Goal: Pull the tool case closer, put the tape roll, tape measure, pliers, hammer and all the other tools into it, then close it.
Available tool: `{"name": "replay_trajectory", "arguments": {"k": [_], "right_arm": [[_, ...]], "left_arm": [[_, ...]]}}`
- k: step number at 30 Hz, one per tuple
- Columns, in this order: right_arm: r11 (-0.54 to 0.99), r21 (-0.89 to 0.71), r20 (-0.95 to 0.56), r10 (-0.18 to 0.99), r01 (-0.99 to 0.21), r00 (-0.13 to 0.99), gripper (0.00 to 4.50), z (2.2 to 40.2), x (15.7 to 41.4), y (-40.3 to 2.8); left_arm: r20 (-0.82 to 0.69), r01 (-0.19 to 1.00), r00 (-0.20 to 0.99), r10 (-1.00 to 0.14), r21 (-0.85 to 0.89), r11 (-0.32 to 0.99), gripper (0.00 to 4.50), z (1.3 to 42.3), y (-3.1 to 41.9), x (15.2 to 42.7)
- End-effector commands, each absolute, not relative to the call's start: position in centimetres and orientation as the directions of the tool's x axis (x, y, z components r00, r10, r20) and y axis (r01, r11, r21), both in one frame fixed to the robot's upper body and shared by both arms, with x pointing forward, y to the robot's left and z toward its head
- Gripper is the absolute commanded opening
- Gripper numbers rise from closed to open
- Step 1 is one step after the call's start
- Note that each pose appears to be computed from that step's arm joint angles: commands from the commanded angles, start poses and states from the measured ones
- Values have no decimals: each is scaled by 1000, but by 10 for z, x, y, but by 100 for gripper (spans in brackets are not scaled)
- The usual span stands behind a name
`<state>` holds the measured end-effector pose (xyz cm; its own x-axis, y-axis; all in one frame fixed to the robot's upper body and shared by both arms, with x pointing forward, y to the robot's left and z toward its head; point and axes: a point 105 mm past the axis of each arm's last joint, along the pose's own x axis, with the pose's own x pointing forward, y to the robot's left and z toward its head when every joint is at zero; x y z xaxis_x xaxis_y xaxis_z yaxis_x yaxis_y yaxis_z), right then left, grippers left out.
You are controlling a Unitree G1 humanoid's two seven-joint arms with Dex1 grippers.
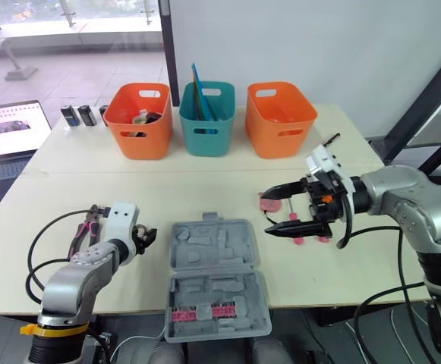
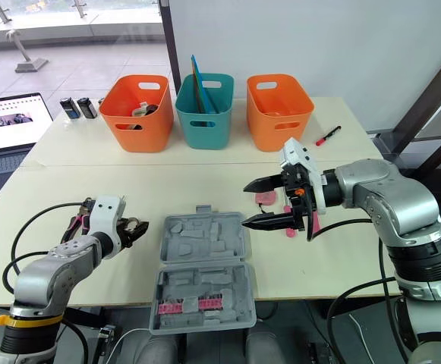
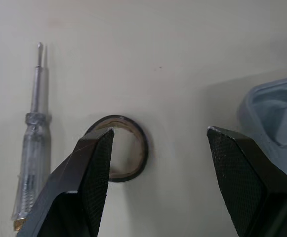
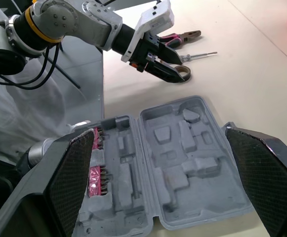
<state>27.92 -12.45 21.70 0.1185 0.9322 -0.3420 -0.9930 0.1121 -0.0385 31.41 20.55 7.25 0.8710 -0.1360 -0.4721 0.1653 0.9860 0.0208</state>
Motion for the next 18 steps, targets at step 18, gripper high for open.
{"name": "replay_trajectory", "arguments": {"k": [18], "right_arm": [[100, -156, -360, 921, -983, 151, 450, 230, 286, -121]], "left_arm": [[-438, 164, 889, -135, 28, 986, 181, 58, 201, 333]]}}
